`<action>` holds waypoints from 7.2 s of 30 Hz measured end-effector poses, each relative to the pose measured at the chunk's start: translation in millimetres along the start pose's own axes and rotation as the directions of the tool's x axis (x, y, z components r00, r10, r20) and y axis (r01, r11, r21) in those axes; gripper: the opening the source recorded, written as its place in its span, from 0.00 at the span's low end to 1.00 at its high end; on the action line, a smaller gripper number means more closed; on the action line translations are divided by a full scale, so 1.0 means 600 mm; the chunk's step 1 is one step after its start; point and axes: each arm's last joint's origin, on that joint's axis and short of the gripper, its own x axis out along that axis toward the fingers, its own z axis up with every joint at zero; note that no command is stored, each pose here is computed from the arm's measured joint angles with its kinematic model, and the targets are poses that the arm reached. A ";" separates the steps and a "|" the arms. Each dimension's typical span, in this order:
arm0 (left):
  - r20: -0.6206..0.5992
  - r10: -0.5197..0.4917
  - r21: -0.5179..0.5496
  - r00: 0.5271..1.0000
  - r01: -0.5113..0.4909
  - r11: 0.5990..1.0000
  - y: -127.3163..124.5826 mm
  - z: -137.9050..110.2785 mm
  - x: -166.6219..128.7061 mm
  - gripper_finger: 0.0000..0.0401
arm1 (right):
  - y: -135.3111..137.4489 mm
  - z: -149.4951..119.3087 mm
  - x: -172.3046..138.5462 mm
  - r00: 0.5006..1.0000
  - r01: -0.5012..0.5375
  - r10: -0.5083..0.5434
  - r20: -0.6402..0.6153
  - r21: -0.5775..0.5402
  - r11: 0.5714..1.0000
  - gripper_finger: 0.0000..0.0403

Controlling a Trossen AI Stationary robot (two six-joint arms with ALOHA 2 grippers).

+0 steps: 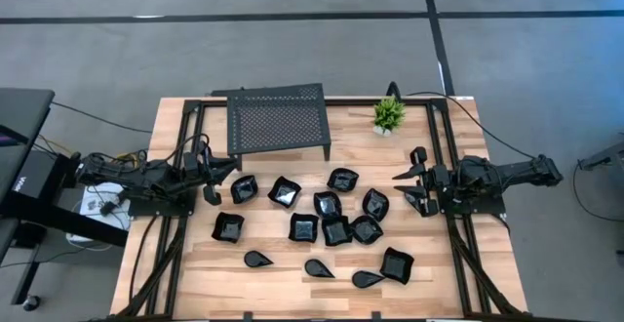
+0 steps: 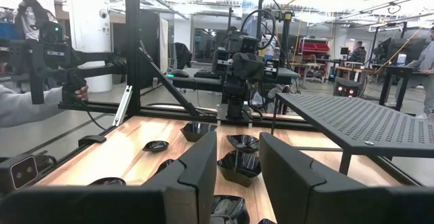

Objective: Pick & Place Mini shaped plates

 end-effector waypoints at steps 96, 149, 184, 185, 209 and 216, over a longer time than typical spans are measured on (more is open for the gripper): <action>-0.888 0.086 0.046 0.452 -0.098 0.994 -0.110 -0.006 0.145 0.33 | -0.022 0.068 0.007 0.925 0.161 -0.138 0.354 -0.038 0.986 0.33; -0.808 0.024 -0.007 0.588 -0.052 0.999 -0.148 -0.012 0.169 0.01 | -0.119 0.110 0.244 0.930 0.329 -0.329 -0.165 -0.029 0.944 0.53; -0.702 0.518 0.480 0.488 -0.213 0.851 0.093 0.116 0.190 0.02 | -0.119 0.110 0.244 0.930 0.329 -0.329 -0.165 -0.030 0.944 0.48; -0.705 0.517 0.484 0.485 -0.204 0.851 0.093 0.114 0.191 0.02 | -0.119 0.110 0.244 0.930 0.328 -0.329 -0.165 -0.031 0.944 0.48; -0.688 0.131 0.227 0.714 0.041 0.973 -0.021 0.156 0.200 0.24 | -0.112 0.105 0.245 0.932 0.306 -0.304 -0.196 -0.020 0.952 0.47; -0.689 -0.079 0.093 0.721 0.196 0.976 -0.086 0.099 0.188 0.24 | -0.089 0.098 0.248 0.949 0.217 -0.200 -0.242 0.044 0.975 0.47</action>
